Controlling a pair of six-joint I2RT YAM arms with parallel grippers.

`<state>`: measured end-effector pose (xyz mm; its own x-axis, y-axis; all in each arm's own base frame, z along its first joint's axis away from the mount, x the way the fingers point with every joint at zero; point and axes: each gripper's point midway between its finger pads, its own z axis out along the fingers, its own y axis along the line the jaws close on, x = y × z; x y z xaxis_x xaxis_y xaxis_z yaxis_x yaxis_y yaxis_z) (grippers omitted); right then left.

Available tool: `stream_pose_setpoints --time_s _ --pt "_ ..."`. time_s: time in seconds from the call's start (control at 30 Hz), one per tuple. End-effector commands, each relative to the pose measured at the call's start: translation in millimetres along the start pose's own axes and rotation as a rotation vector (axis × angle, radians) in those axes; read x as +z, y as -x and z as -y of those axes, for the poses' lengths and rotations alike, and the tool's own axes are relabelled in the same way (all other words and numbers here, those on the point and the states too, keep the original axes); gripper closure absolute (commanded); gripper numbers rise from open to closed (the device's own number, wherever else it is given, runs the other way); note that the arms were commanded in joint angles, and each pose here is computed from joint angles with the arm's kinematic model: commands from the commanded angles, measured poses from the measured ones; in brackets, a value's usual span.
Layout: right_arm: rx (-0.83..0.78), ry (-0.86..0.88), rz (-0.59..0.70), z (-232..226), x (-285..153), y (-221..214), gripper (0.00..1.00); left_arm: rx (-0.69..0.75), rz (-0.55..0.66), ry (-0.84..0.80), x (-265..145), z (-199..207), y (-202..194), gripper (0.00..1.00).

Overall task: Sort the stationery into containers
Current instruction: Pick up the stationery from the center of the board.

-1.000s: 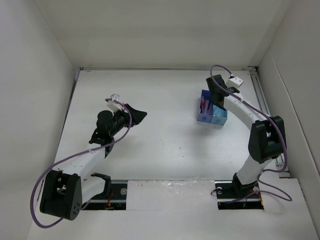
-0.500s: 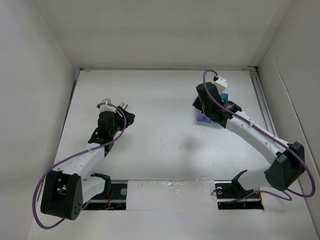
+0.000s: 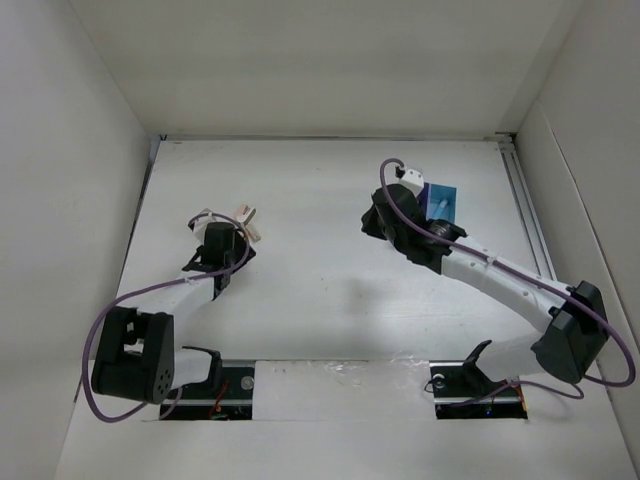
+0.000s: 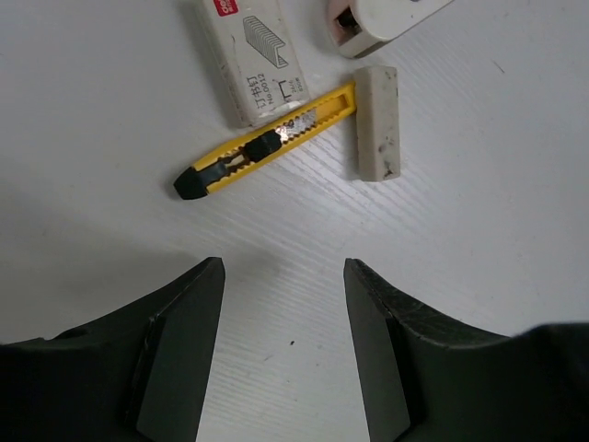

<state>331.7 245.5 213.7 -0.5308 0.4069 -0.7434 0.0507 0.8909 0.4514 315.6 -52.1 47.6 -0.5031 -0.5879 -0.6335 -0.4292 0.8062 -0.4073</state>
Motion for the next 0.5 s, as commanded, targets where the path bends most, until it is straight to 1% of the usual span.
stream_pose_setpoints --time_s 0.0,0.17,0.2,0.27,0.33,0.37,0.4,0.43,0.47 --pt "0.009 0.078 0.009 -16.4 1.6 -1.3 0.9 -0.008 0.051 0.059 0.3 -0.1 20.1 0.49" --pt "0.005 0.078 -0.003 -14.7 2.2 -5.7 0.77 0.0 0.085 0.135 4.5 -6.8 32.6 0.48" --pt "0.009 0.084 0.002 -15.7 -0.3 -3.2 0.76 0.008 0.091 0.13 5.6 -2.4 37.4 0.48" --pt "0.013 0.09 0.008 -16.7 -2.8 -0.5 0.72 0.019 0.085 0.174 10.2 -9.3 35.8 0.48" --pt "0.013 0.084 0.015 -15.6 -2.5 0.7 0.7 0.027 0.11 0.192 12.0 -8.5 44.4 0.48" --pt "0.019 0.086 0.029 -15.8 -5.5 5.2 0.69 0.034 0.094 0.207 13.3 -12.3 40.0 0.48" --pt "0.019 0.086 0.029 -15.8 -5.6 5.3 0.69 0.044 0.101 0.2 12.9 -8.8 44.3 0.48" --pt "0.015 0.08 0.023 -13.1 -4.5 2.1 0.67 0.052 0.104 0.197 14.3 -5.9 47.4 0.48" --pt "0.023 0.079 0.033 -11.4 -5.7 7.0 0.67 0.048 0.112 0.189 14.0 -1.9 51.7 0.48"
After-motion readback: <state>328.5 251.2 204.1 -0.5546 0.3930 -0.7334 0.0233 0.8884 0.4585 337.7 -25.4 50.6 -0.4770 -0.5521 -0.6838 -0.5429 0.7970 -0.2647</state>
